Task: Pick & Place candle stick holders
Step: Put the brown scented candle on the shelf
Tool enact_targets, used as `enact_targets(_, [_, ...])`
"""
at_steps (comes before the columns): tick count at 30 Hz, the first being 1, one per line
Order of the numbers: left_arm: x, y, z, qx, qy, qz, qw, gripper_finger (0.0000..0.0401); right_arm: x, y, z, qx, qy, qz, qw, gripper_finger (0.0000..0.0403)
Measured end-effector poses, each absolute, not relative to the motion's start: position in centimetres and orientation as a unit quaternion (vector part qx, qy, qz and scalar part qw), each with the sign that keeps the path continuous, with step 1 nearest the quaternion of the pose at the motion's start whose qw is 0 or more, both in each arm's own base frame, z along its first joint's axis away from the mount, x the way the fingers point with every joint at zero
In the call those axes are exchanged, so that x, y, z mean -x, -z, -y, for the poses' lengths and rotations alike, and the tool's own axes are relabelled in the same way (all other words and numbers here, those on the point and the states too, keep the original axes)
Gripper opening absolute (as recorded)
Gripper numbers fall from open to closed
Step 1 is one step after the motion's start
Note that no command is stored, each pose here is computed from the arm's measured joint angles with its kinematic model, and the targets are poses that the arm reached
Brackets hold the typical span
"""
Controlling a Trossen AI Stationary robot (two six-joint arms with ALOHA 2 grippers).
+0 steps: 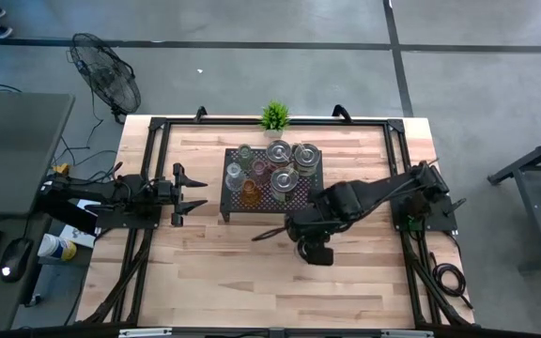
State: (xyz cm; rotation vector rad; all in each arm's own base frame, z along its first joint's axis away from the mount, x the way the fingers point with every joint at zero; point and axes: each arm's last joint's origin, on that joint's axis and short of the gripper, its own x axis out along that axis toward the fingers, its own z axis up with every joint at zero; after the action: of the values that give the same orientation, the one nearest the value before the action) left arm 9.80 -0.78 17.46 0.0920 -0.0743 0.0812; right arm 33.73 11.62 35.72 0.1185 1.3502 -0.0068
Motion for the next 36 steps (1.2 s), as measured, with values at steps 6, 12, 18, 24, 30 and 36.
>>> enact_targets(6, [-9.8, -17.5, 0.8, -0.046, -0.041, 0.037, 0.997, 0.0222, -33.7, -36.7, -9.6, -0.052, 0.019, -0.63, 0.775, 0.0])
enact_targets(12, [-9.8, -17.5, 0.8, -0.046, -0.041, 0.037, 0.997, 0.0222, -34.1, -37.1, -7.2, -0.047, 0.021, -0.626, 0.778, 0.0])
enact_targets(18, [-9.8, -17.5, 0.8, -0.046, -0.041, 0.037, 0.997, 0.0222, -34.0, -37.8, -4.9, -0.051, 0.028, -0.618, 0.784, 0.0])
enact_targets(24, [-9.8, -17.5, 0.8, -0.046, -0.041, 0.037, 0.997, 0.0222, -33.0, -39.1, -3.3, -0.043, 0.028, -0.602, 0.797, 0.0])
enact_targets(30, [-9.8, -17.5, 0.8, -0.046, -0.041, 0.037, 0.997, 0.0222, -32.9, -39.3, -2.1, -0.005, 0.007, -0.6, 0.8, 0.0])
enact_targets(36, [-9.8, -17.5, 0.8, -0.046, -0.041, 0.037, 0.997, 0.0222, -33.0, -39.3, -0.7, 0.002, 0.01, -0.6, 0.8, 0.0])
